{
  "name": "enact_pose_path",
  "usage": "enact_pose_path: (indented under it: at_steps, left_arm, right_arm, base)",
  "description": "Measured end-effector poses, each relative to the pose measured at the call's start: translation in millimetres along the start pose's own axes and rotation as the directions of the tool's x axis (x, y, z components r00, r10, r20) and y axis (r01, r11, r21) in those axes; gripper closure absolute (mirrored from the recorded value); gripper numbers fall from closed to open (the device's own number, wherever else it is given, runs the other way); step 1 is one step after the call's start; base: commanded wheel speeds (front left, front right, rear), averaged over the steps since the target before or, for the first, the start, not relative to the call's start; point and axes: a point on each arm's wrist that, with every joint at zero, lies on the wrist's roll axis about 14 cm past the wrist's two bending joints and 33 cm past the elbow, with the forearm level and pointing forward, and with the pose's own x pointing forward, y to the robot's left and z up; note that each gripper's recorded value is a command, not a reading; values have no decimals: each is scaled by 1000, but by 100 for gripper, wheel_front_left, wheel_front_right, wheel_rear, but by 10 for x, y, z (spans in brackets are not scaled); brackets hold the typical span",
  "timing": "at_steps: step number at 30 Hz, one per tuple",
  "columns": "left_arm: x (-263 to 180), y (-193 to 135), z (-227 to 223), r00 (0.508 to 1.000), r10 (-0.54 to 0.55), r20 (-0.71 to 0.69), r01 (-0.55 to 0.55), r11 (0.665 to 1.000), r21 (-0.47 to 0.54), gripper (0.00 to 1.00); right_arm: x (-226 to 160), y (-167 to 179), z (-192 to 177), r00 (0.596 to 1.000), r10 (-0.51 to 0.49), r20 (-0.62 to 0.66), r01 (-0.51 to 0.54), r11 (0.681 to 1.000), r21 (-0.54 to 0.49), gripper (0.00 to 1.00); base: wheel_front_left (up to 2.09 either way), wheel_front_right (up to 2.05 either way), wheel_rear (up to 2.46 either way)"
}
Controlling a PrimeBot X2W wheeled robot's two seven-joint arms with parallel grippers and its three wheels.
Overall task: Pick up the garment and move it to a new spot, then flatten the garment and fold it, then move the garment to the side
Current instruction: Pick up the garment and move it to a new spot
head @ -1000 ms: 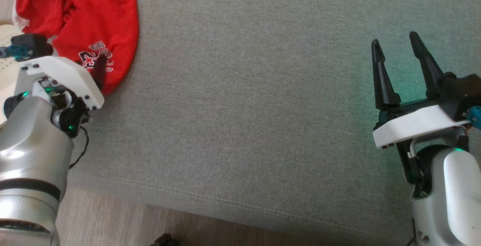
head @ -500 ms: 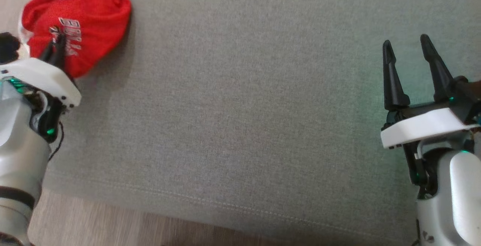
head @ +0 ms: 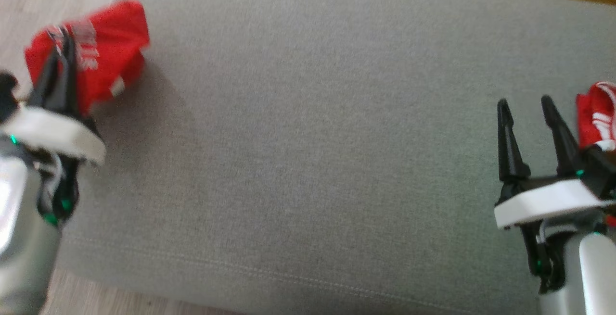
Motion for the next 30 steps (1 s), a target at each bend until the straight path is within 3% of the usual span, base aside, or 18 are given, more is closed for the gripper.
enact_pose_path:
  at_steps: [7, 13, 19, 23, 30]
  left_arm:
    - [-414, -363, 206, 994, -61, 96, 61, 998, 0, 100]
    - [-529, -662, 242, 988, -122, 97, 126, 992, -27, 100]
    - [-459, -1257, 217, 959, -268, 91, 275, 957, -88, 100]
    - [-366, -1836, 199, 902, -418, 105, 429, 896, -114, 100]
    - [-241, -2935, 226, 736, -661, 148, 677, 721, -147, 100]
  right_arm:
    - [-257, -101, 71, 999, -42, 13, 42, 999, 6, 0]
    - [-379, -199, 119, 997, -76, 27, 76, 997, 14, 0]
    - [-530, -365, 146, 990, -132, 40, 131, 991, 21, 0]
    - [-648, -500, 129, 983, -179, 36, 178, 984, 22, 0]
    - [-886, -754, 105, 962, -271, 33, 270, 962, 33, 0]
  base:
    - [0, 0, 0]
    - [0, 0, 0]
    - [0, 0, 0]
    - [0, 0, 0]
    - [0, 0, 0]
